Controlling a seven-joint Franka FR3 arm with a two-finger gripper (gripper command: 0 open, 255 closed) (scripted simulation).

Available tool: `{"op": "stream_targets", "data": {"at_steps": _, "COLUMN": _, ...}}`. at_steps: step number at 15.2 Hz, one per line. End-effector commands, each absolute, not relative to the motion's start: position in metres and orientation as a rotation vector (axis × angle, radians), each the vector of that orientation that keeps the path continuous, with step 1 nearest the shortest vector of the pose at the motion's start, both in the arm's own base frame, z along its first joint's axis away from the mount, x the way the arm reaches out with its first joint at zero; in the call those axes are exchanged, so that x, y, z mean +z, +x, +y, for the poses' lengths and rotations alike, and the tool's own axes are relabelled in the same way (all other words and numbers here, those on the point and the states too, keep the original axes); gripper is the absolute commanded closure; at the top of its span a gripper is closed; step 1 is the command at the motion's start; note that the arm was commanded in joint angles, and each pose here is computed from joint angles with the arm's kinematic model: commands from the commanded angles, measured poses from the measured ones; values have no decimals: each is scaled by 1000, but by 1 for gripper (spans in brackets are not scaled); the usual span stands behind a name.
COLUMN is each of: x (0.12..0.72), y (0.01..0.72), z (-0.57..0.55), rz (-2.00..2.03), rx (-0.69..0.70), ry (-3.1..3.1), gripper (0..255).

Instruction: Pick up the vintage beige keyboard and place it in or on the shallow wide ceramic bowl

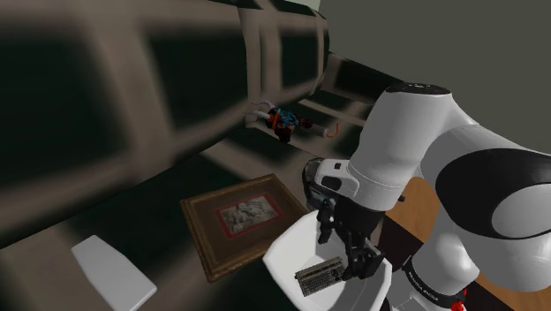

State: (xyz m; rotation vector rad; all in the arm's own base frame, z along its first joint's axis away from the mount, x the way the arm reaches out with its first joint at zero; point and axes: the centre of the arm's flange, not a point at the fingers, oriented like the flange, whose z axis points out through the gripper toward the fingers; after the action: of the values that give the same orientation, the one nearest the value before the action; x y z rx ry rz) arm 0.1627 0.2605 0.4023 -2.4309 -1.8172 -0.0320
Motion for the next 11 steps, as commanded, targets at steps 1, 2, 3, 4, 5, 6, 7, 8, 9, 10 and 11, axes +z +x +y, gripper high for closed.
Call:
{"op": "stream_targets", "data": {"at_steps": 1, "x": 402, "y": 163, "z": 260, "rz": -1817, "rx": -32, "ry": -2431, "gripper": 0}}
{"op": "stream_targets", "data": {"at_steps": 2, "x": 402, "y": 163, "z": 260, "rz": -1817, "rx": -32, "ry": -2431, "gripper": 0}}
{"op": "stream_targets", "data": {"at_steps": 3, "x": 402, "y": 163, "z": 260, "rz": -1817, "rx": -32, "ry": -2431, "gripper": 0}}
{"op": "stream_targets", "data": {"at_steps": 4, "x": 402, "y": 163, "z": 260, "rz": -1817, "rx": -32, "ry": -2431, "gripper": 0}}
{"op": "stream_targets", "data": {"at_steps": 5, "x": 415, "y": 163, "z": 259, "rz": -1817, "rx": -32, "ry": -2431, "gripper": 0}}
{"op": "stream_targets", "data": {"at_steps": 6, "x": 429, "y": 164, "z": 258, "rz": -1817, "rx": -32, "ry": -2431, "gripper": 0}}
{"op": "stream_targets", "data": {"at_steps": 7, "x": 442, "y": 165, "z": 257, "rz": -1817, "rx": -32, "ry": -2431, "gripper": 0}}
{"op": "stream_targets", "data": {"at_steps": 8, "x": 452, "y": 165, "z": 256, "rz": -1817, "rx": -32, "ry": -2431, "gripper": 0}}
{"op": "stream_targets", "data": {"at_steps": 9, "x": 452, "y": 165, "z": 256, "rz": -1817, "rx": -32, "ry": -2431, "gripper": 0}}
{"op": "stream_targets", "data": {"at_steps": 10, "x": 452, "y": 165, "z": 256, "rz": -1817, "rx": -32, "ry": -2431, "gripper": 0}}
{"op": "stream_targets", "data": {"at_steps": 11, "x": 452, "y": 165, "z": 256, "rz": -1817, "rx": -32, "ry": -2431, "gripper": 0}}
